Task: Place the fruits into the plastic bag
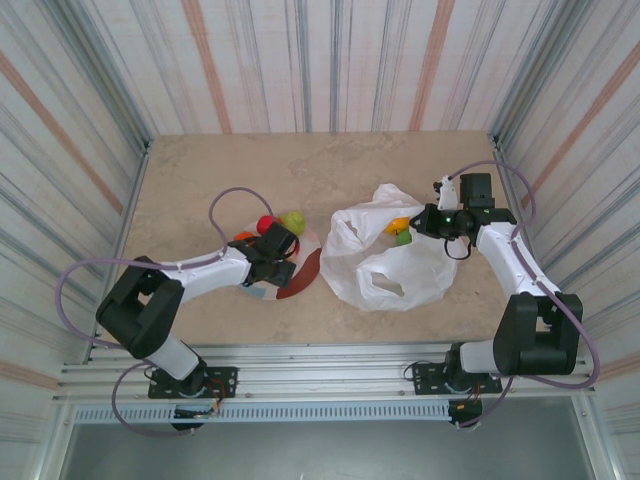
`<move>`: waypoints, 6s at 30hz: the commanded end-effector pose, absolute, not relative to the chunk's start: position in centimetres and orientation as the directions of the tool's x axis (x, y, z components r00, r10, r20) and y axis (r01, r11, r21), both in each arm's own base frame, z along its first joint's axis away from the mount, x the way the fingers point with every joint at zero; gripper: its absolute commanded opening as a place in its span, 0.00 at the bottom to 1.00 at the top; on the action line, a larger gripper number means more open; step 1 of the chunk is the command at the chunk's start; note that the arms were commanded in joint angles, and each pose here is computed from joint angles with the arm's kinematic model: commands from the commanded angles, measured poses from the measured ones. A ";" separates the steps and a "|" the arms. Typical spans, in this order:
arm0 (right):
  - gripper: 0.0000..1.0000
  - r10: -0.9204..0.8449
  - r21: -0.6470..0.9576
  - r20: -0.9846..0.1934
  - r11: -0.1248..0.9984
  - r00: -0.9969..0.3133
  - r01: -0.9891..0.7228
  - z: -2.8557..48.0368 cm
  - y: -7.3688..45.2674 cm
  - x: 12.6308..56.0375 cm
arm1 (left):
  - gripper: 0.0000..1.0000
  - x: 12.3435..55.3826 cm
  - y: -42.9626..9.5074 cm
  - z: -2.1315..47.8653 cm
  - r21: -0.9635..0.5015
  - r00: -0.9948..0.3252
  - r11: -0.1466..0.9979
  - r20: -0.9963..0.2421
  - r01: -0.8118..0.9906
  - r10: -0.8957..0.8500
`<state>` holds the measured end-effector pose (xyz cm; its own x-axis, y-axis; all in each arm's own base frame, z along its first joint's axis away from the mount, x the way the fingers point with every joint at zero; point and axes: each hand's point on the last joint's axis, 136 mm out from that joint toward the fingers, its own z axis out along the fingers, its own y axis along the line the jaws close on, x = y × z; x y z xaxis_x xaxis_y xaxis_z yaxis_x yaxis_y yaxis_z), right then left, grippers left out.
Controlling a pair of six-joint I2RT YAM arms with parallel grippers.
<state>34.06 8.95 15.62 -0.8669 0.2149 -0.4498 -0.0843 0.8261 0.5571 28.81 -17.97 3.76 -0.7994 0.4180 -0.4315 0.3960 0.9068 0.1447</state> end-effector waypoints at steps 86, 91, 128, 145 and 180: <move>0.00 0.196 0.584 -0.430 0.805 -0.881 -0.106 15.7 10.4 33.2 | 0.87 36.5 -46.5 9.7 -0.328 -0.593 0.816 -0.805 0.475 0.021; 0.00 0.196 0.581 -0.429 0.808 -0.882 -0.103 15.7 10.3 33.1 | 0.88 35.6 -46.1 11.0 -0.350 -0.596 0.793 -0.803 0.499 0.021; 0.00 0.203 0.586 -0.423 0.804 -0.883 -0.096 15.3 10.1 33.4 | 0.81 26.3 -32.4 9.6 -0.487 -0.795 0.800 -0.607 0.349 -0.023; 0.00 0.209 0.447 -0.562 0.891 -0.801 -0.081 20.2 7.3 33.2 | 0.05 25.1 -38.6 17.6 -0.613 -0.707 0.490 -0.707 0.620 0.009; 0.00 0.153 0.441 -0.573 0.886 -0.805 -0.146 19.6 10.6 33.7 | 0.57 24.0 -30.5 15.2 -0.456 -0.683 0.637 -0.714 0.621 0.154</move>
<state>33.68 9.81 19.86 -0.7954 0.1437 -0.5888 -0.1397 0.9018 0.4088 25.09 -32.30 15.07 -0.7229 0.0861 -0.6856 0.5790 0.6169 -0.5330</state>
